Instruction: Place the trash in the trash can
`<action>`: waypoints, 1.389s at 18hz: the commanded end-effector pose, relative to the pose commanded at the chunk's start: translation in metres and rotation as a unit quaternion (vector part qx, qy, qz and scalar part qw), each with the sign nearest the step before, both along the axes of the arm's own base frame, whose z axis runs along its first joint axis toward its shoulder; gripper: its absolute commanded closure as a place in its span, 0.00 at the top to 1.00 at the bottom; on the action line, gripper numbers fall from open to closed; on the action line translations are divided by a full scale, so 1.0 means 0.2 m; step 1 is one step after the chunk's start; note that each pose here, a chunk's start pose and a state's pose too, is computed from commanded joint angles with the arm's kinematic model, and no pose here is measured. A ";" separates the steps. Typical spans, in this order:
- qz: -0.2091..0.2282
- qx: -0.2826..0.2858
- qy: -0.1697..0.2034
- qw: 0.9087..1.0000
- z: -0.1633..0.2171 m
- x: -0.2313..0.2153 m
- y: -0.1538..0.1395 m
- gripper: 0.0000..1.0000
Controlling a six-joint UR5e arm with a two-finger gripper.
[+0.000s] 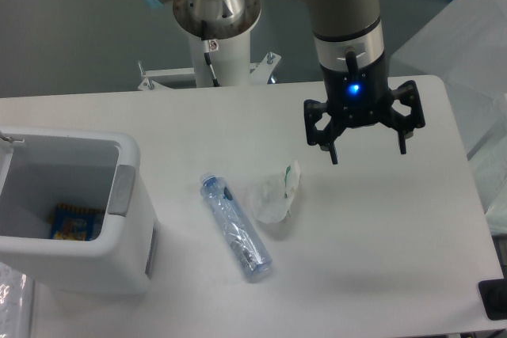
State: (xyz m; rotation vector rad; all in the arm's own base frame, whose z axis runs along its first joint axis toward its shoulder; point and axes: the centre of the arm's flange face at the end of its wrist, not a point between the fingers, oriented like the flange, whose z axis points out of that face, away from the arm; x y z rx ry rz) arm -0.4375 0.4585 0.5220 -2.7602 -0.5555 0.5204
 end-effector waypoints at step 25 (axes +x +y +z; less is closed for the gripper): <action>0.038 0.024 -0.060 0.997 -0.47 -0.03 0.12 1.00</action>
